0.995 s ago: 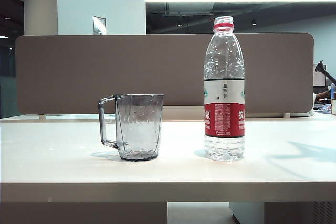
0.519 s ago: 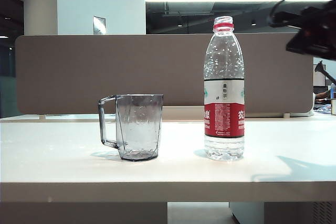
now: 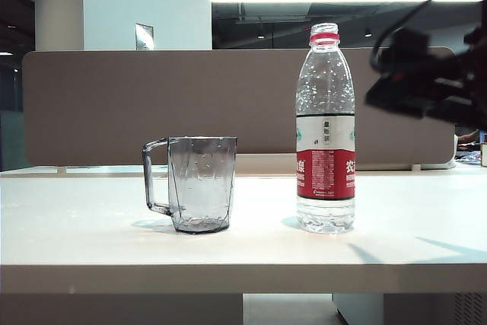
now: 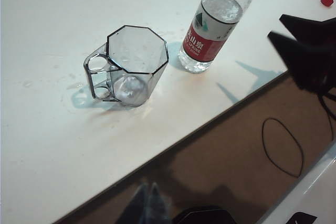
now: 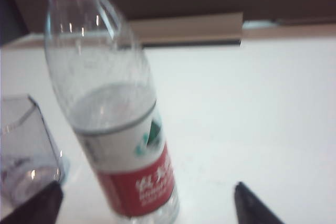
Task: Pick up the mineral water bottle on the table and pour water into the mug until it's full.
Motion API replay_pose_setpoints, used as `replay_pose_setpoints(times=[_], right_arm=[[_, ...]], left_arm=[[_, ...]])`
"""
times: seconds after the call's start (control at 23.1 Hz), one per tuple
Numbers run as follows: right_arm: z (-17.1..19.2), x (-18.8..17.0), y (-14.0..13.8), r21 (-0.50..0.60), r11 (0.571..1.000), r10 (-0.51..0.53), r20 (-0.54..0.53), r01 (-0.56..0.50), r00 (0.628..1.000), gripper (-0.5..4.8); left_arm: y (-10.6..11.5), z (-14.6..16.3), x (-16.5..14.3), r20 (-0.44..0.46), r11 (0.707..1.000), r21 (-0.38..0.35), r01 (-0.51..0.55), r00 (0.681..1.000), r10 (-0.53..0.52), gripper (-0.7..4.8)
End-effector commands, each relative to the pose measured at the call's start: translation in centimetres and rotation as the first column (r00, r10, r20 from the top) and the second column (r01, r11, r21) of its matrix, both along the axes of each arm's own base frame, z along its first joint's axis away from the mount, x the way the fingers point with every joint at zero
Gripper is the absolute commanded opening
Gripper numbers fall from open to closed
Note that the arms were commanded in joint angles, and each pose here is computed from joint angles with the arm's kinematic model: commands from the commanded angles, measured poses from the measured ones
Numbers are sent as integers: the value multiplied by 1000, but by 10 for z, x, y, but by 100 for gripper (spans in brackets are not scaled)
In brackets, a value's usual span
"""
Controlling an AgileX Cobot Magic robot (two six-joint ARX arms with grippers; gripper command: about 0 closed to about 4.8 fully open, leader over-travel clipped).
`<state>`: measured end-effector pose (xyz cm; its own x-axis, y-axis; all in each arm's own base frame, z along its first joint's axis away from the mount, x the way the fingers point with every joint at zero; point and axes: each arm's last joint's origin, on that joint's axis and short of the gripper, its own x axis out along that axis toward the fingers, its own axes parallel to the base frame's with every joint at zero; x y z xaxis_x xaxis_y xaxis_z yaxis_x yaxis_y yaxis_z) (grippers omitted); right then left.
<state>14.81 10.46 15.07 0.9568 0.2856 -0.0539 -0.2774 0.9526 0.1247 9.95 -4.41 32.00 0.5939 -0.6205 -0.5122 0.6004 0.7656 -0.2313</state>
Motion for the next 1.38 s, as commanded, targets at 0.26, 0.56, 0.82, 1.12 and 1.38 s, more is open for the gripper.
replay_pose_setpoints(times=[0.26,0.56,0.82,1.12,1.38], right_arm=[[-12,18,18,7,995,98,-10,-98,995,434],[-25,44,39,-4,995,104,-28,-104,994,442],[-32,66,53,4,996,86,-14,-86,996,442],[-38,97,52,9,1000,27,-9,-27,1000,442],[-29,109,60,26,997,70,16,-71,997,441]], left_arm=[[0,1,0,11,1000,-5,6,1000,-6,-5],[0,1,0,11,1000,-3,5,1000,-5,-5],[0,1,0,12,1000,-3,4,1000,-4,-5],[0,1,0,12,1000,-3,4,1000,-4,-5],[0,1,0,12,1000,-3,4,1000,-4,-5]])
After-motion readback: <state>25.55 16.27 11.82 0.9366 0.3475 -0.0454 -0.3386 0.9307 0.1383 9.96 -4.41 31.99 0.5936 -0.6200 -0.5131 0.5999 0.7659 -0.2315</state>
